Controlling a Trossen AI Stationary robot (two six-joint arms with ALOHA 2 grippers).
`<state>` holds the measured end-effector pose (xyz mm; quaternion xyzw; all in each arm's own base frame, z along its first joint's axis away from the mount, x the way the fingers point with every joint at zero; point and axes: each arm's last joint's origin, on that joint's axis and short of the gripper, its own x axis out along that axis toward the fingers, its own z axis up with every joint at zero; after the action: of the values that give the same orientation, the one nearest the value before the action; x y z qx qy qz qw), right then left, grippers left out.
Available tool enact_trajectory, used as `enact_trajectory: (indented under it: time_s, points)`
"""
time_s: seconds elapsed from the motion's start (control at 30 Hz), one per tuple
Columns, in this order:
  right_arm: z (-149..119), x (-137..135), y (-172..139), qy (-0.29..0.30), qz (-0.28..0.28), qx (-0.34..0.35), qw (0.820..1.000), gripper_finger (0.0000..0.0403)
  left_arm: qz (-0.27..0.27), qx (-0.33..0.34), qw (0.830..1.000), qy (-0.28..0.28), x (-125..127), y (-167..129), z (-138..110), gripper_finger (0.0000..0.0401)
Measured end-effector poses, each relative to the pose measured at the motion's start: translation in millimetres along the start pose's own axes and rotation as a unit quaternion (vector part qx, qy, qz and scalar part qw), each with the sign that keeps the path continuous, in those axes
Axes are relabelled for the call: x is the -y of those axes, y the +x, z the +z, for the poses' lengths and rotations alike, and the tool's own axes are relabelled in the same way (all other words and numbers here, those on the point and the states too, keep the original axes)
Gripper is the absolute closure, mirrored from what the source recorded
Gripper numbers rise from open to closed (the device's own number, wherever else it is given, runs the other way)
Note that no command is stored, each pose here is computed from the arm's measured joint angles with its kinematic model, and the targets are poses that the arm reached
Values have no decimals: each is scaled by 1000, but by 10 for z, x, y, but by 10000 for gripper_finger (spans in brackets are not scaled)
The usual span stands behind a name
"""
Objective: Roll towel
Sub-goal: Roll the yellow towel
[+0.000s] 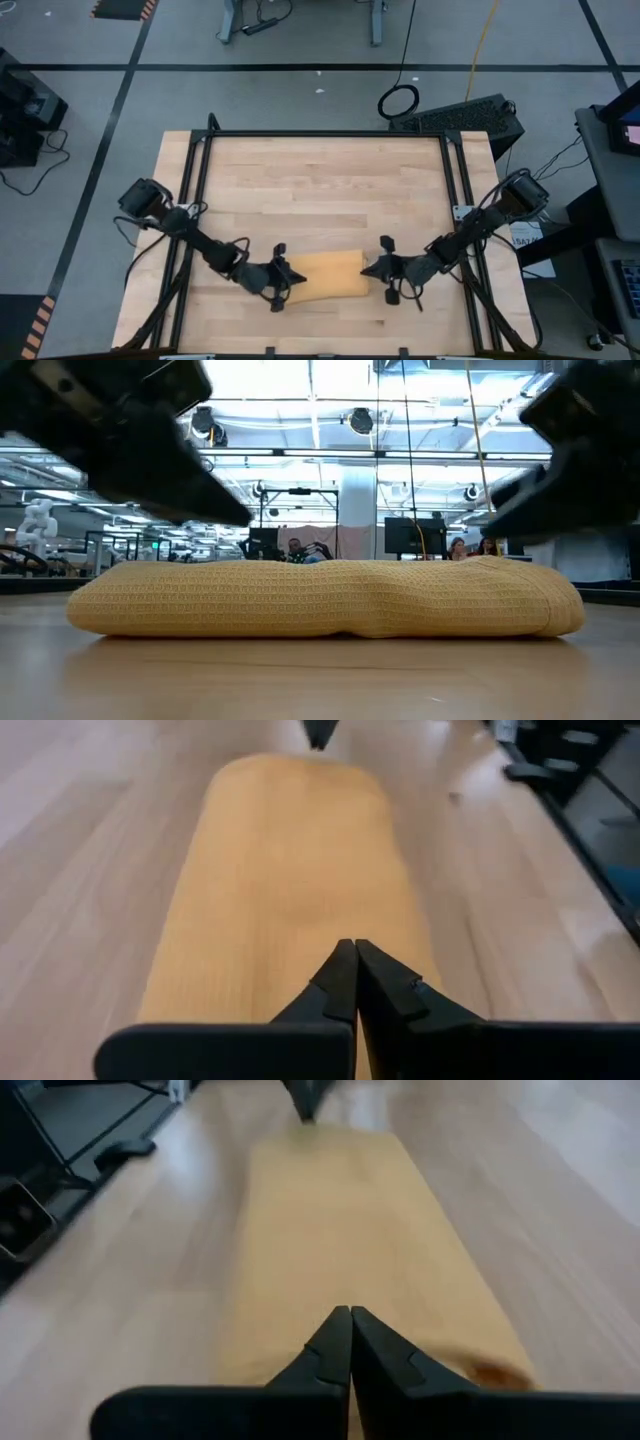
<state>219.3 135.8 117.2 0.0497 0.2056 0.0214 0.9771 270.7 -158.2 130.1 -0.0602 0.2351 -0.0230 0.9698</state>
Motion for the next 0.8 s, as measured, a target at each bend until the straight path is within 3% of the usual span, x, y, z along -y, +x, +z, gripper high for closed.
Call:
enact_trajectory:
  time_s: [0.2, 0.43, 0.53, 0.8]
  points:
    - [-196, 131, -105, 11, -6, -14, 1000, 403, 76, 15, 995, -58, 130, -213, -305, 395]
    - [-164, 118, -104, 6, 0, 0, 1000, 403, 152, 15, 986, -71, -83, -218, -424, 395]
    - [-179, 93, -116, 26, 10, -5, 1000, 403, 141, -1, 987, -75, -114, -216, -405, 395]
    - [-254, -78, -211, 58, 60, -26, 996, 403, 78, 7, 993, -83, 145, -548, -281, 395]
